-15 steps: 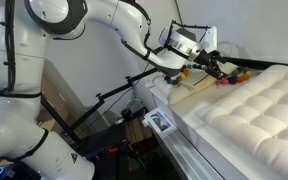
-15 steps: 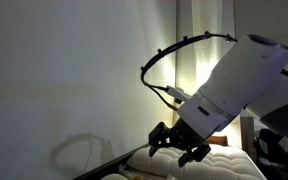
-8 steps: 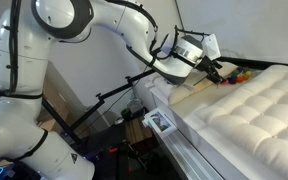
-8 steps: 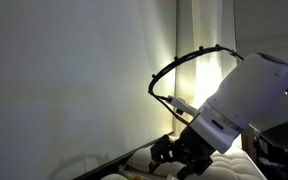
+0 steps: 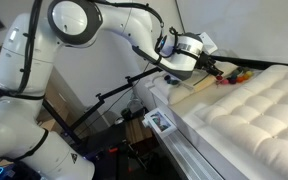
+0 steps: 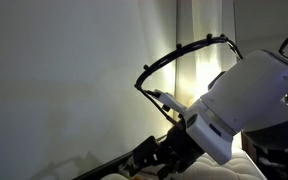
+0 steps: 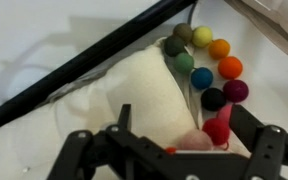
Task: Put the colorful object in between the two cushions.
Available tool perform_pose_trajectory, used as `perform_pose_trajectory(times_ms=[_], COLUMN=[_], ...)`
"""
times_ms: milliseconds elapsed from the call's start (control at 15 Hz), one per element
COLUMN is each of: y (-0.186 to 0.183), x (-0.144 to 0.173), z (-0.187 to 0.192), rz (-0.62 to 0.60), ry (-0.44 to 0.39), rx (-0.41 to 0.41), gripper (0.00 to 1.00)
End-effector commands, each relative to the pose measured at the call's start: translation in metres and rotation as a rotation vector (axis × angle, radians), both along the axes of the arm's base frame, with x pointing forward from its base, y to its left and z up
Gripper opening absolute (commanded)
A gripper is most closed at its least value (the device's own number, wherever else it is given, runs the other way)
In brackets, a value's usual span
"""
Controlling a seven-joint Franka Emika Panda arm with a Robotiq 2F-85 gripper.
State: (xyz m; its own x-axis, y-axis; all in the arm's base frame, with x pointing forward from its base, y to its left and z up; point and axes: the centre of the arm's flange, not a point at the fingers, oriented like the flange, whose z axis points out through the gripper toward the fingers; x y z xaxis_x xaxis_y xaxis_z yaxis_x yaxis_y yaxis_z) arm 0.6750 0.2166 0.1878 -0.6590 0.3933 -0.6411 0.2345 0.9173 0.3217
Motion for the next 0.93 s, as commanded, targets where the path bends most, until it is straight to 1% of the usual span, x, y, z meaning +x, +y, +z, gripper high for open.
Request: perform_pose_trajectory(times_ms=[0, 133, 200, 467, 867], y=[0.011, 0.01, 0.007, -0.023, -0.063], x=[0.015, 0.025, 0.031, 0.047, 0.057], z=[-0.004, -0.005, -0.006, -0.02, -0.039], rz=[0.051, 0.042, 0.026, -0.012, -0.076], ry=[-0.081, -0.086, -0.075, -0.04, 0.021], rx=[-0.009, -0.005, 0.01, 0.049, 0.11], gripper=[1.0, 1.0, 1.0, 1.0, 1.0])
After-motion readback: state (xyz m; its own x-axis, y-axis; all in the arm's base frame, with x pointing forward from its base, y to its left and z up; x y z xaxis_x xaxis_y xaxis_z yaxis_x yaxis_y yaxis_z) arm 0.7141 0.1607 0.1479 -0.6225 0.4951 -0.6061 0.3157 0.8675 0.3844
